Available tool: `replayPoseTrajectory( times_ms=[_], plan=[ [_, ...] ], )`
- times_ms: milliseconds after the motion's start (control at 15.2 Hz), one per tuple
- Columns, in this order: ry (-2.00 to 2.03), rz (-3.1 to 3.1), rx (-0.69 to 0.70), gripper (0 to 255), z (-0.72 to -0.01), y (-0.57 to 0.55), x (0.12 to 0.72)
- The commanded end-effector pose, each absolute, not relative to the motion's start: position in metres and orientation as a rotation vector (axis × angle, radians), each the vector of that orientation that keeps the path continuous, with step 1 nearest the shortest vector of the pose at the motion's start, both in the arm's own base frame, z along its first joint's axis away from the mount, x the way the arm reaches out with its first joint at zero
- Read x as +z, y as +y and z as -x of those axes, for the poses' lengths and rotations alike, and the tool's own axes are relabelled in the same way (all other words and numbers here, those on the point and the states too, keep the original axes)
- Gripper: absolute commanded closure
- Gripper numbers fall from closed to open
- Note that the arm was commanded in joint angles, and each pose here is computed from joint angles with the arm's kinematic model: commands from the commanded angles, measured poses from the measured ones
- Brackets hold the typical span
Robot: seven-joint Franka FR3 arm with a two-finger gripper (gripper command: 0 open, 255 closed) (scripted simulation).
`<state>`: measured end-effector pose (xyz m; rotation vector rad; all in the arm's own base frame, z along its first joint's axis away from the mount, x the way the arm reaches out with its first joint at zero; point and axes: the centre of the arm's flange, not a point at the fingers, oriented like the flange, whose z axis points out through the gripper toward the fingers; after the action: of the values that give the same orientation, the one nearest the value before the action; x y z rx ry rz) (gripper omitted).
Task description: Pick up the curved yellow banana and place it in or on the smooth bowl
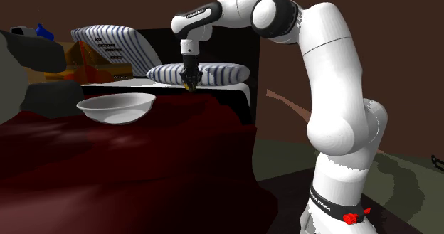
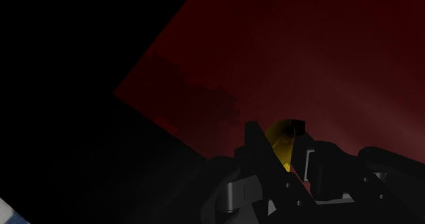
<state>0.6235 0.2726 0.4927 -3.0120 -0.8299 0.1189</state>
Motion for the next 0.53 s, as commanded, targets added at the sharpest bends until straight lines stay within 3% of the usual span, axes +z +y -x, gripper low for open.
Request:
replayPoseTrajectory(
  times_ms=[0,462],
  plan=[
    [-0.83,3.012,0.119,255,-0.623,0.273,0.505],
    [-0.83,3.012,0.119,255,-0.623,0.273,0.542]
  ],
)
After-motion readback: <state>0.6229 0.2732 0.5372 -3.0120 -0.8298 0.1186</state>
